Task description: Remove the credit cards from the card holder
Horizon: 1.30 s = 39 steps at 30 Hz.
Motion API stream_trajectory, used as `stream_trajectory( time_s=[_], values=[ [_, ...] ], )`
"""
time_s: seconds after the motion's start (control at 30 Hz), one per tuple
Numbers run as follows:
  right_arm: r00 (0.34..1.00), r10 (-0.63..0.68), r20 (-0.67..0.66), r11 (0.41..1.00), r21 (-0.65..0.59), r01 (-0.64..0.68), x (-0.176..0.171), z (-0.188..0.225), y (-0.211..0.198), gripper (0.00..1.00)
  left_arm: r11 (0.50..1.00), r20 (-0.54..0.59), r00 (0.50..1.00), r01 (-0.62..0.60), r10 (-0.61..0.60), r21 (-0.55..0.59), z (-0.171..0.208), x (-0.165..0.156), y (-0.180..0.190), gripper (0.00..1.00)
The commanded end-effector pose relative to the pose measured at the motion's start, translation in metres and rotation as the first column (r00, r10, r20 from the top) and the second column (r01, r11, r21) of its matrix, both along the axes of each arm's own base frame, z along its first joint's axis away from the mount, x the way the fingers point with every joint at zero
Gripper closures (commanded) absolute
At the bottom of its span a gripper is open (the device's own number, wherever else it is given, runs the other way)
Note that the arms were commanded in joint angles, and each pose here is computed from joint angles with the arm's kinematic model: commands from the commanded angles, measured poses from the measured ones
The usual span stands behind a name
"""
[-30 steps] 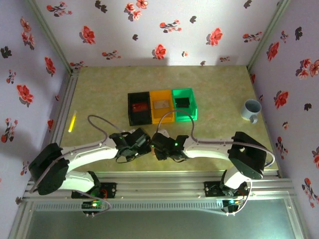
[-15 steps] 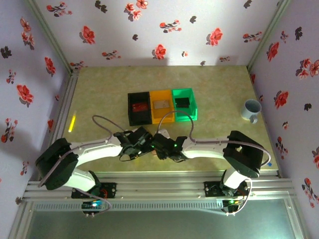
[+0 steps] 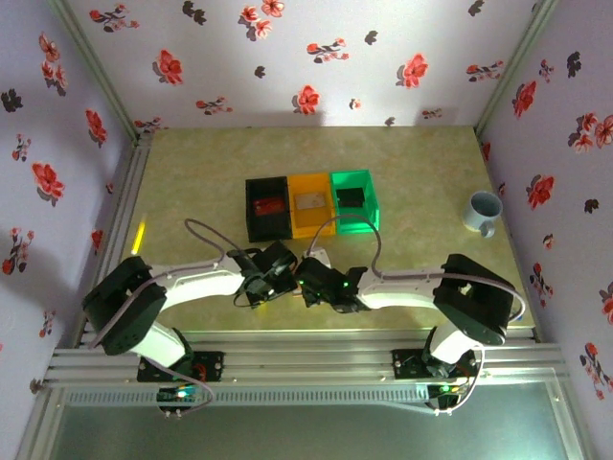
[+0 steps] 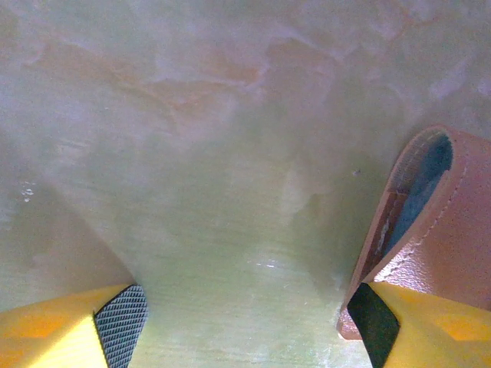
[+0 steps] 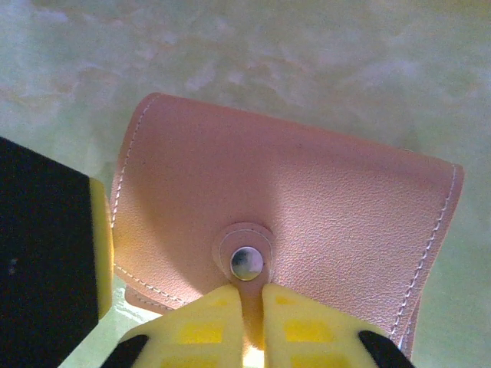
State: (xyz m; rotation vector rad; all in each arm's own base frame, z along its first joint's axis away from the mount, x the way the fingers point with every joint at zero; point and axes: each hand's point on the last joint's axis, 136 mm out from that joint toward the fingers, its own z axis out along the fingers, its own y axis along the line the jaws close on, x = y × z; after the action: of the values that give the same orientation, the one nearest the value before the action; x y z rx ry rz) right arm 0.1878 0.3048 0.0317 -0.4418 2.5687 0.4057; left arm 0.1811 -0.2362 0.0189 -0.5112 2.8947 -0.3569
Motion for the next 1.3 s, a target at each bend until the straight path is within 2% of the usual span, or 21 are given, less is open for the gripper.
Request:
stream_trajectory(
  time_s=[0.0,0.07,0.33,0.63,0.9,1.27],
  values=[
    [0.996,0.0,-0.095,0.999,-0.05,-0.004,-0.019,-0.026,-0.021,0.95,1.0,-0.077,0.997,-0.012,0.011,-0.009,-0.028,-0.01,-0.004,0.23],
    [0.996,0.003,-0.087,1.0,-0.031,-0.005,-0.019,-0.022,-0.021,1.0,1.0,-0.09,0.996,-0.016,0.015,-0.01,-0.035,-0.013,-0.003,0.23],
    [0.999,0.002,-0.047,0.998,0.061,0.001,-0.019,-0.008,-0.023,1.0,0.999,-0.134,0.991,-0.013,0.007,-0.045,-0.049,-0.02,-0.009,0.22],
    [0.996,0.059,0.063,0.99,0.125,-0.066,-0.014,0.035,-0.03,1.0,0.983,0.006,1.0,0.001,0.0,-0.185,0.001,-0.009,-0.015,0.21],
    [0.983,0.165,0.075,0.979,0.109,-0.173,-0.014,0.059,-0.022,1.0,0.964,0.138,0.988,-0.037,0.076,-0.264,0.048,-0.007,0.008,0.2],
    [0.943,0.331,0.033,0.931,0.153,-0.332,-0.023,0.068,0.021,1.0,0.939,0.174,0.968,-0.115,0.179,-0.325,0.057,-0.018,0.04,0.2]
  ],
)
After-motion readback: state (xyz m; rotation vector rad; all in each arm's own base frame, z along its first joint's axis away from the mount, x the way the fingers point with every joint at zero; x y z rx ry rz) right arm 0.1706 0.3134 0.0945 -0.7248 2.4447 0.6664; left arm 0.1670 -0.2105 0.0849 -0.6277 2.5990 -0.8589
